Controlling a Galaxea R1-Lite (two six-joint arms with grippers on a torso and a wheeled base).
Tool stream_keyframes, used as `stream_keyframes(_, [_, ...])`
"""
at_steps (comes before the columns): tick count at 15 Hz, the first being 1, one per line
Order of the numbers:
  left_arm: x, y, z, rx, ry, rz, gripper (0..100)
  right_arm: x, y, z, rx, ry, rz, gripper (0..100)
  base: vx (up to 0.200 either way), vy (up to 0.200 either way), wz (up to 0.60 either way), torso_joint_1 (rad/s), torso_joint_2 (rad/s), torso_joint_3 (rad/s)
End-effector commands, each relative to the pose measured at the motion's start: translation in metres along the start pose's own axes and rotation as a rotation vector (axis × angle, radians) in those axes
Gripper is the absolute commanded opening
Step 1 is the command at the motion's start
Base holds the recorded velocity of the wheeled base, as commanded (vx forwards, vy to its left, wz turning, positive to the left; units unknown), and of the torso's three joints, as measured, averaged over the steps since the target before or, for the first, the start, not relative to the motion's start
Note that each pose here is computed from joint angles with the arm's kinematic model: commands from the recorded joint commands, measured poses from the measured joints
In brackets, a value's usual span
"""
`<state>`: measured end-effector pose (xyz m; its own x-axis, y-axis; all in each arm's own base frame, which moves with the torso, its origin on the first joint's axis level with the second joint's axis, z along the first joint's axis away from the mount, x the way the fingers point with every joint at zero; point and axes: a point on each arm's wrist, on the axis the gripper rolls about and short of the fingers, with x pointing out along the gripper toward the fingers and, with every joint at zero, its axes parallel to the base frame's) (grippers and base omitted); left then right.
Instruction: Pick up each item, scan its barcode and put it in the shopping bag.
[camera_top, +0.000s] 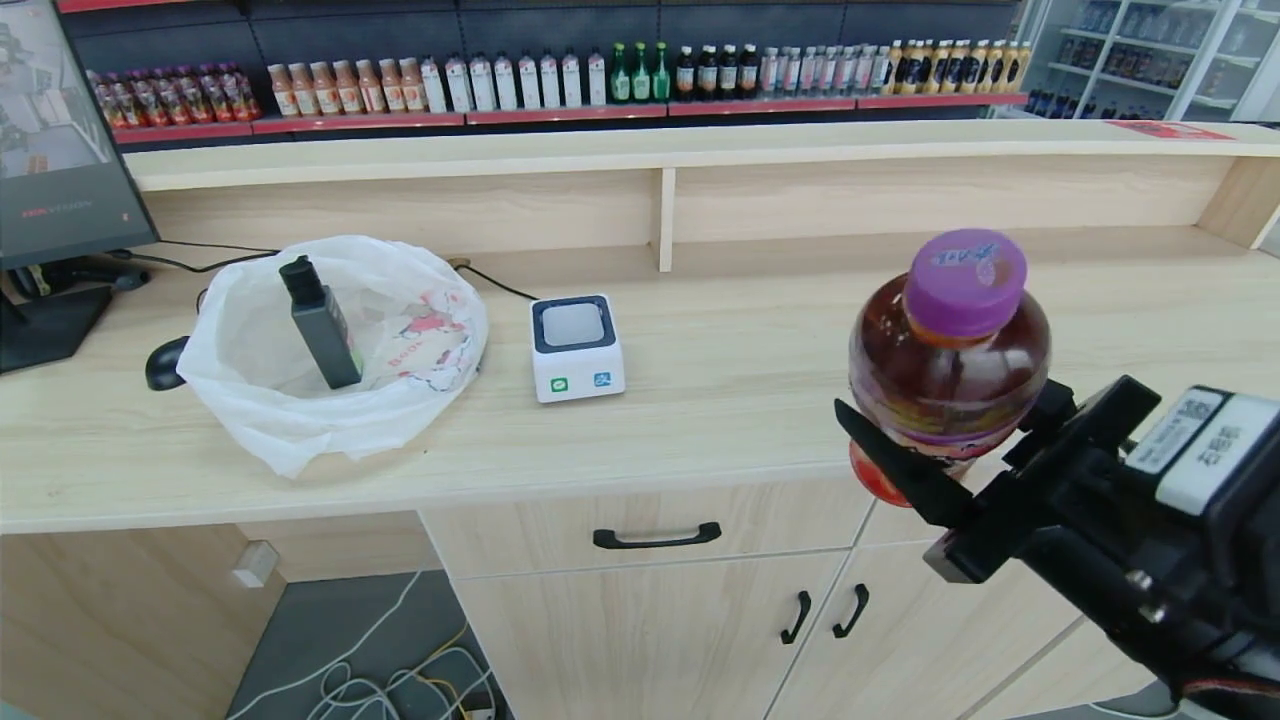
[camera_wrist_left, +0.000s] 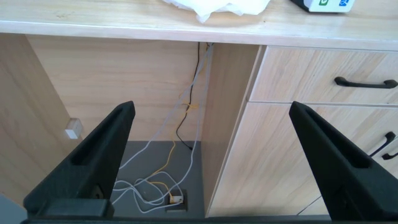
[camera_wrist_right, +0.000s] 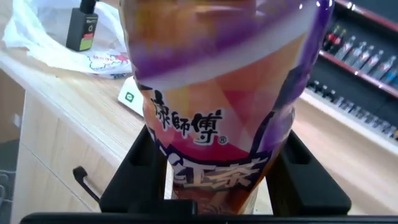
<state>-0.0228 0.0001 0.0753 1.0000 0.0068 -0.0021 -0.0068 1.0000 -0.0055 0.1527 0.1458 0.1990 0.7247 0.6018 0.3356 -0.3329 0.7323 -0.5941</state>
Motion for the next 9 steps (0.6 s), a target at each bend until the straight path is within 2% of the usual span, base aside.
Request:
stream_keyframes(1, [0.000, 0.000, 0.000, -0.001, -0.001, 0.001, 100, -0.001, 0.007, 0.013, -0.075, -0.054, 0.028, 0, 0.000, 0.000, 0.00, 0.000, 0.00, 0.000])
stream_keyframes(3, [0.000, 0.000, 0.000, -0.001, -0.001, 0.001, 100, 0.002, 0.010, 0.025, -0.199, -0.113, 0.030, 0, 0.000, 0.000, 0.00, 0.000, 0.00, 0.000])
stream_keyframes(5, [0.000, 0.000, 0.000, -0.001, -0.001, 0.001, 100, 0.004, 0.016, 0.036, -0.257, -0.158, 0.043, 0, 0.000, 0.000, 0.00, 0.000, 0.00, 0.000])
stream_keyframes(9, [0.000, 0.000, 0.000, -0.001, -0.001, 0.001, 100, 0.003, 0.046, 0.051, -0.354, -0.188, 0.104, 0, 0.000, 0.000, 0.00, 0.000, 0.00, 0.000])
